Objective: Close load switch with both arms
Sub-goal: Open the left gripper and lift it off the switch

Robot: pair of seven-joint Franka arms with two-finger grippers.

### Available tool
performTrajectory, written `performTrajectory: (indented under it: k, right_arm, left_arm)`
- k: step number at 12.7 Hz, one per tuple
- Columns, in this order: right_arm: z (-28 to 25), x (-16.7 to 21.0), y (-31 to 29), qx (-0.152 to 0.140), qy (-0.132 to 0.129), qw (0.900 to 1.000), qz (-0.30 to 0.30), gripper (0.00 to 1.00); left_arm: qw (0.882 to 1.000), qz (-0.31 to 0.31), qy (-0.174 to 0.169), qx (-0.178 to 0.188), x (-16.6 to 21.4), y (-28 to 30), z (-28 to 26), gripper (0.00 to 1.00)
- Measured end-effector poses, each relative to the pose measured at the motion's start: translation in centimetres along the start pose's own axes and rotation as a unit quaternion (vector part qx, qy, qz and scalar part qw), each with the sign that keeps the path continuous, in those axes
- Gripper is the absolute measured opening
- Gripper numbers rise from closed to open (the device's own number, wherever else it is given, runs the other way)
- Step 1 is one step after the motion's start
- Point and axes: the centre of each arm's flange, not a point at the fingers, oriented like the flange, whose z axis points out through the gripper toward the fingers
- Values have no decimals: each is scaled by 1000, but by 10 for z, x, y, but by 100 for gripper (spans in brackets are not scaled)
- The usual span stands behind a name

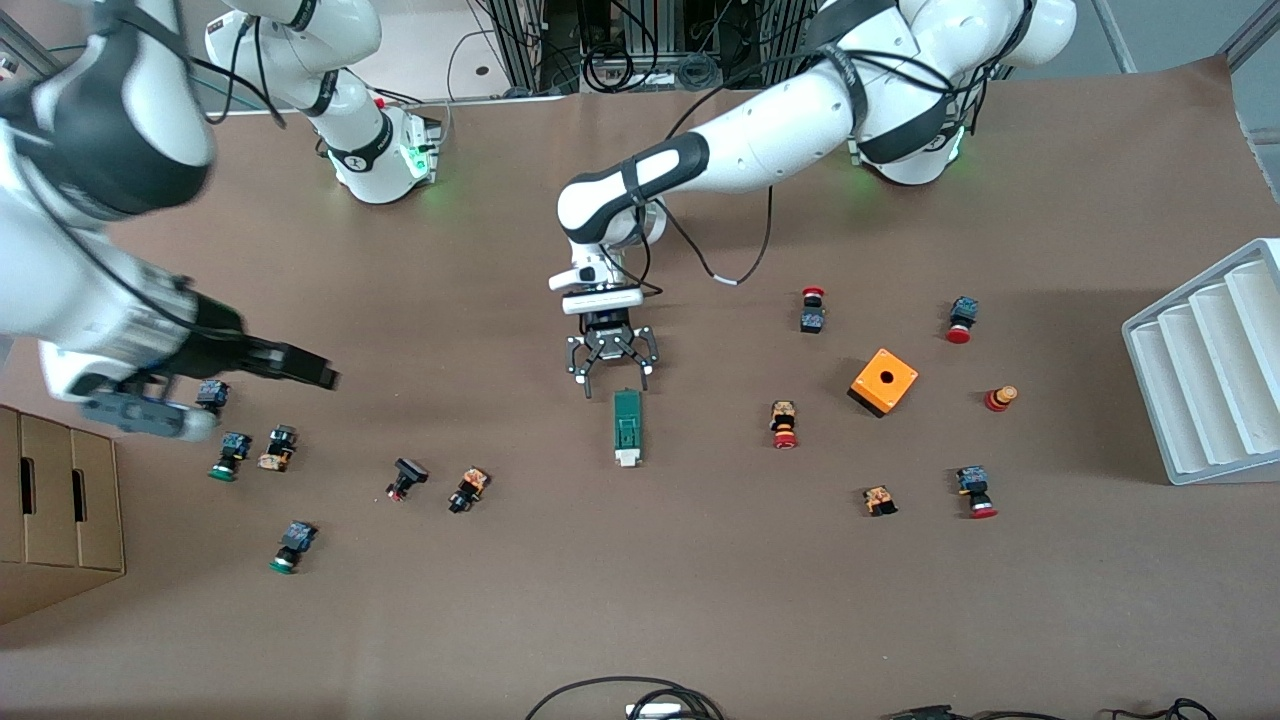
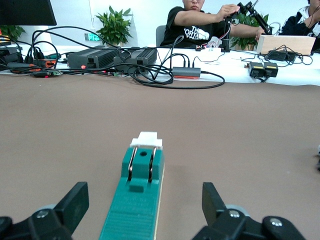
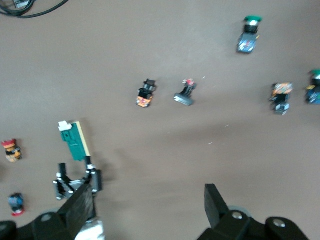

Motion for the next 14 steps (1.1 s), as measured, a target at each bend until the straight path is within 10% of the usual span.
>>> performTrajectory:
  k: [14]
  right_arm:
    - [-51, -38, 125, -55, 35, 988, -142, 100]
  left_arm:
    - [983, 99, -151, 31, 219, 6, -58, 100]
